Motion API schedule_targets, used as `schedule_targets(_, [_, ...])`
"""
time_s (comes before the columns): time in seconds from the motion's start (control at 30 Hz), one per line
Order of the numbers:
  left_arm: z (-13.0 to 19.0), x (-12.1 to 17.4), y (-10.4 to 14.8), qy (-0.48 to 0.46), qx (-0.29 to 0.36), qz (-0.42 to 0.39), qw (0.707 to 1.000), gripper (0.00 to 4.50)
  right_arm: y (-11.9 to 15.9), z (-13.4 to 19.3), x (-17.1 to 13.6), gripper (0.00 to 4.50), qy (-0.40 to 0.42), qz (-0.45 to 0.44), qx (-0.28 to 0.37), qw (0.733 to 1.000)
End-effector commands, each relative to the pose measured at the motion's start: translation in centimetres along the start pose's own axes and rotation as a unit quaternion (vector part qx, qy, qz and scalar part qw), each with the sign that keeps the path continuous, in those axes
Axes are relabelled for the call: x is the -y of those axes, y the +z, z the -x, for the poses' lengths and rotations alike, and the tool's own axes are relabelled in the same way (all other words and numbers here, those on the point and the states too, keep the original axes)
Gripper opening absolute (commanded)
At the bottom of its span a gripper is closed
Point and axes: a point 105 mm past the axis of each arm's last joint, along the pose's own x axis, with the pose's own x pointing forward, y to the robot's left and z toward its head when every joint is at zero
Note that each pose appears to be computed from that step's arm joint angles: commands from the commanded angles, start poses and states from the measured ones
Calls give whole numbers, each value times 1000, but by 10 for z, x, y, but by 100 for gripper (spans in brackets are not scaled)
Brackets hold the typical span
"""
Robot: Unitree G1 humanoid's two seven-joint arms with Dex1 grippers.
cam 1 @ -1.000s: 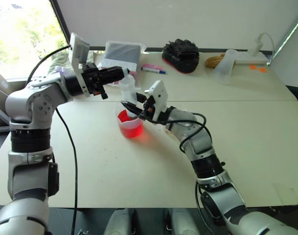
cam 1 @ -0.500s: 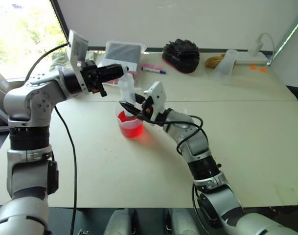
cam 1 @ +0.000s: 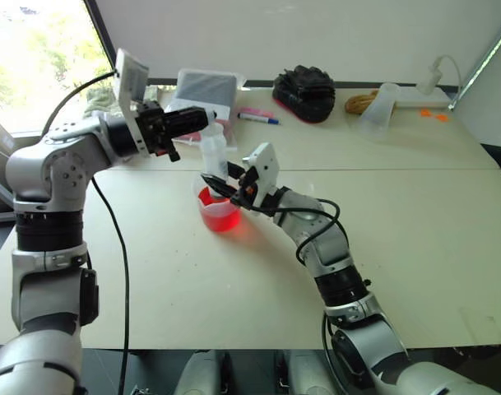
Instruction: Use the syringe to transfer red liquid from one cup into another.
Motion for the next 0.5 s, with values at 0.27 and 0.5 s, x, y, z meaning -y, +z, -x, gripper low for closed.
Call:
schedule_targets(0.27, [5, 6, 44, 1, 52, -53, 997, 3, -15, -10, -25, 144, 46, -12, -22, 999])
schedule_targets(0.5, [5, 10, 37, -7, 38, -49, 998, 3, -13, -11, -25, 144, 47, -6, -18, 999])
